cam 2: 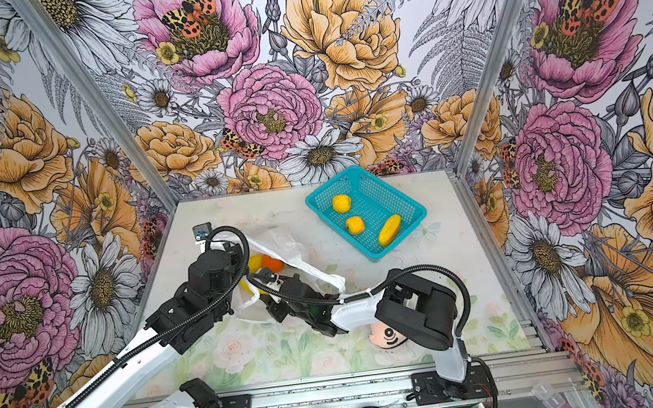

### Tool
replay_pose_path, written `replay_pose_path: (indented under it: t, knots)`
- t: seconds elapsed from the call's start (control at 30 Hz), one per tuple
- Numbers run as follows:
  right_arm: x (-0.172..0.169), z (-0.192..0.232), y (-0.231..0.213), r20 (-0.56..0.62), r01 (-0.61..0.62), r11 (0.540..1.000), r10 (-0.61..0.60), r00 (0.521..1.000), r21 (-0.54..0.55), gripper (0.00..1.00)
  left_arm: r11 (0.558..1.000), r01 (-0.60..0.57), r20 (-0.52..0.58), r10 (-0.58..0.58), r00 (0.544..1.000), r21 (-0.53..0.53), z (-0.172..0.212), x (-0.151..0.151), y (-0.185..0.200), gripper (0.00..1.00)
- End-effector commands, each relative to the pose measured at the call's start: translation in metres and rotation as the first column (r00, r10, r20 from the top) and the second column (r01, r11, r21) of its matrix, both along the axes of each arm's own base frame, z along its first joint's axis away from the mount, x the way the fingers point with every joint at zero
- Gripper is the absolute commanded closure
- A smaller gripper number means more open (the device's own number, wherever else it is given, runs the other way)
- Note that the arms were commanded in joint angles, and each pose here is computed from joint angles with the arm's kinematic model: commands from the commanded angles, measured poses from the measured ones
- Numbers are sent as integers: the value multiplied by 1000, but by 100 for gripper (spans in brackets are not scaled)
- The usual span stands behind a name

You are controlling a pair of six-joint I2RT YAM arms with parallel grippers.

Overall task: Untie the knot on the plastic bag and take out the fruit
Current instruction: 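Lift the yellow mango out of the bag with the right gripper, then carry the mango over the teal basket and open the right gripper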

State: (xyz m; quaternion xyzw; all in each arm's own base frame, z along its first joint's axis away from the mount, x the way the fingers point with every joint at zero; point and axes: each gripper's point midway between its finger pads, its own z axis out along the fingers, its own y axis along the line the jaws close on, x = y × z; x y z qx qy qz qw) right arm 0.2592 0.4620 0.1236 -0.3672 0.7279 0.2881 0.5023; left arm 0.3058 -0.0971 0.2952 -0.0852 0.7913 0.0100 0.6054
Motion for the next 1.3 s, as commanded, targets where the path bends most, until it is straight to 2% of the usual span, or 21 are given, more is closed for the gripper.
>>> replay_pose_path:
  t: [0.0, 0.13, 0.33, 0.87, 1.07, 1.27]
  knots:
    - [-9, 40, 2, 87, -40, 994, 31, 996, 102, 93, 1000, 2, -10, -2, 1000, -10, -5, 1, 1, 100]
    - [-17, 42, -7, 111, -57, 991, 43, 993, 123, 95, 1000, -6, -13, 6, 1000, -9, -6, 1, 2, 100]
    - [-39, 70, -22, 188, -96, 983, 66, 980, 156, 95, 1000, -15, -21, 15, 1000, -6, -9, 3, 4, 100]
    - [-69, 143, -90, 308, -68, 969, -8, 951, 235, 95, 1000, -14, -26, 14, 1000, -12, -11, 4, 5, 100]
    - [-63, 161, -126, 356, 24, 971, -110, 928, 237, 96, 1000, -2, -29, 2, 1000, -22, -11, 4, 2, 100]
    - [-30, 172, -178, 313, 209, 940, -290, 904, 268, 96, 999, 10, -33, -11, 999, -31, -12, 5, 0, 100]
